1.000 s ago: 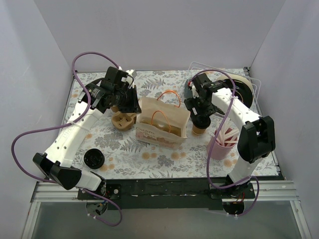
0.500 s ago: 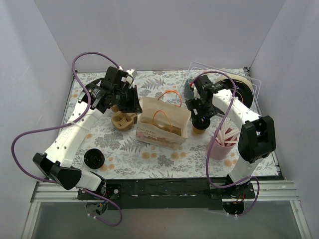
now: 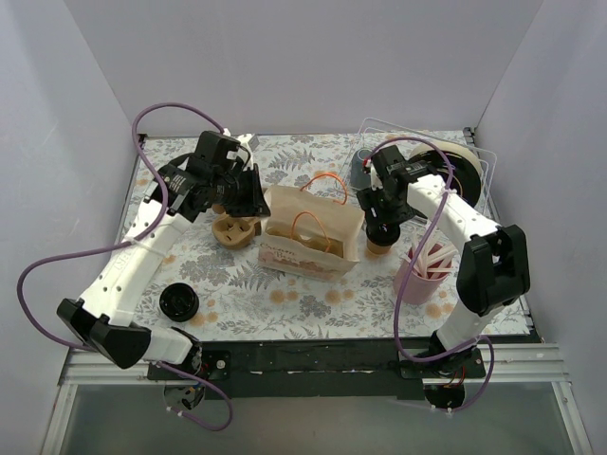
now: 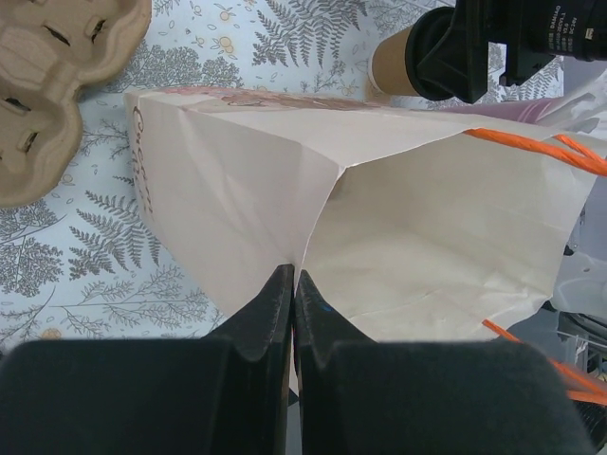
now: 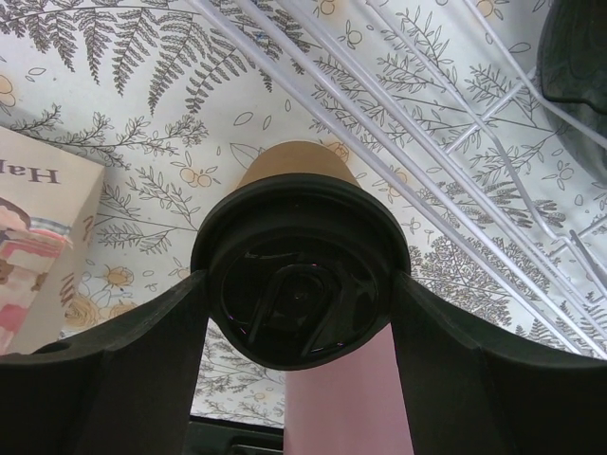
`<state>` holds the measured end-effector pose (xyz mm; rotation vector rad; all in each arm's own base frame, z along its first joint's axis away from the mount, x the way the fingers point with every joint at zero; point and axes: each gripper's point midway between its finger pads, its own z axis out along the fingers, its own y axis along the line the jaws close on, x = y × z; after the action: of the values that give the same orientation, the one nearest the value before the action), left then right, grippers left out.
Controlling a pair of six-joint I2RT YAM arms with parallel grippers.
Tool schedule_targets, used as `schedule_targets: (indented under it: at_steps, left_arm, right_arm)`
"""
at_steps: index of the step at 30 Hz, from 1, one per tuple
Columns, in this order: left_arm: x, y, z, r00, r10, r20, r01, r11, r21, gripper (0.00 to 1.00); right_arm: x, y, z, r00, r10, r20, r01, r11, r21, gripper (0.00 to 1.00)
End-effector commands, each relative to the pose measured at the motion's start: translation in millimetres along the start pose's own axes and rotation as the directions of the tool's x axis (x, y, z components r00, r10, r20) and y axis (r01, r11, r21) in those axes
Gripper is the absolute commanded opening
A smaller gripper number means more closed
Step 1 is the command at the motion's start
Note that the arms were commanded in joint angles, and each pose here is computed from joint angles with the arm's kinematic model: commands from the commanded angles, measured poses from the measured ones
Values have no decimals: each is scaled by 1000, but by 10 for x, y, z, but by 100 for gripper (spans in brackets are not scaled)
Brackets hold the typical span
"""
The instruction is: Pack the takeout coffee
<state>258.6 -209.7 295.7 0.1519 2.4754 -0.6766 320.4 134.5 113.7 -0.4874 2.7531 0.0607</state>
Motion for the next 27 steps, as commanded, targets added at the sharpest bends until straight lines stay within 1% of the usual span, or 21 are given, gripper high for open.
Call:
schedule_targets:
  at_steps: [1, 3, 5, 6, 7, 8, 9, 11, 13, 14, 16, 19, 20, 21, 22, 23, 24, 25, 26, 27]
  left_arm:
    - [-20, -101, -162, 998, 1, 57, -4, 998, 57, 0]
    - [-4, -89, -162, 998, 1, 59, -5, 998, 56, 0]
    - [7, -83, -161, 998, 2, 58, -5, 999, 54, 0]
    - [16, -69, -144, 998, 0, 55, -3, 999, 51, 0]
    - [22, -68, -155, 998, 1, 59, -4, 999, 53, 0]
    - [13, -77, -146, 998, 2, 66, -6, 998, 58, 0]
    - [42, -70, -137, 998, -2, 60, -2, 998, 60, 0]
    - [58, -71, -129, 998, -6, 57, 2, 998, 64, 0]
    - [101, -55, -77, 999, -15, 31, 13, 998, 59, 0]
    - [104, -67, -77, 1000, -13, 27, 11, 998, 66, 0]
    - [71, -65, -80, 999, -12, 41, 10, 998, 63, 0]
    - [32, -63, -94, 998, -2, 57, -2, 998, 59, 0]
    - [12, -80, -93, 998, 6, 60, -10, 998, 63, 0]
    - [-4, -86, -98, 998, 6, 64, -10, 998, 65, 0]
    - [-19, -93, -103, 998, 7, 69, -11, 998, 66, 0]
    - [-48, -112, -105, 997, 6, 80, -12, 997, 74, 0]
    - [-58, -118, -102, 997, 4, 83, -10, 997, 74, 0]
    - [-74, -127, -98, 996, 2, 90, -9, 997, 77, 0]
    - [-69, -123, -83, 996, -3, 88, -4, 997, 80, 0]
    - [-56, -146, -90, 996, -7, 89, -1, 996, 94, 0]
  right_arm:
    - [-153, -49, -181, 995, -2, 96, 0, 1000, 13, 68]
    - [-183, -46, -270, 993, -4, 116, 3, 1000, 9, 66]
    - [-296, -40, -471, 987, -8, 163, 8, 1000, 2, 65]
    - [-250, -46, -561, 990, -10, 143, 10, 1000, 3, 63]
    - [-280, -42, -680, 987, -11, 162, 12, 1000, -2, 63]
    - [-416, -41, -894, 977, -12, 215, 13, 1000, -5, 62]
    - [-389, -45, -1018, 977, -13, 211, 15, 1000, -6, 61]
    - [-560, -15, -1456, 949, -22, 315, 33, 999, -29, 59]
    - [-592, 74, -1812, 922, -27, 387, 64, 995, -81, 56]
    - [-618, 71, -1953, 902, -69, 427, 110, 991, -72, 56]
    - [-670, 145, -2339, 844, -70, 531, 147, 984, -102, 56]
    - [-663, 261, -2784, 757, -82, 648, 221, 966, -136, 55]
    - [-708, 310, -2922, 713, -81, 696, 250, 958, -144, 55]
    - [-686, 367, -2937, 694, -102, 713, 293, 944, -151, 55]
    - [-598, 496, -3153, 632, -103, 768, 366, 913, -179, 54]
    - [-629, 565, -3303, 564, -106, 819, 415, 894, -171, 54]
    - [-603, 629, -3396, 517, -109, 849, 458, 873, -167, 54]
    - [-462, 712, -3513, 468, -104, 878, 510, 843, -171, 53]
    - [-436, 733, -3572, 432, -101, 896, 526, 835, -159, 52]
    - [-454, 758, -3710, 364, -95, 927, 548, 826, -130, 51]
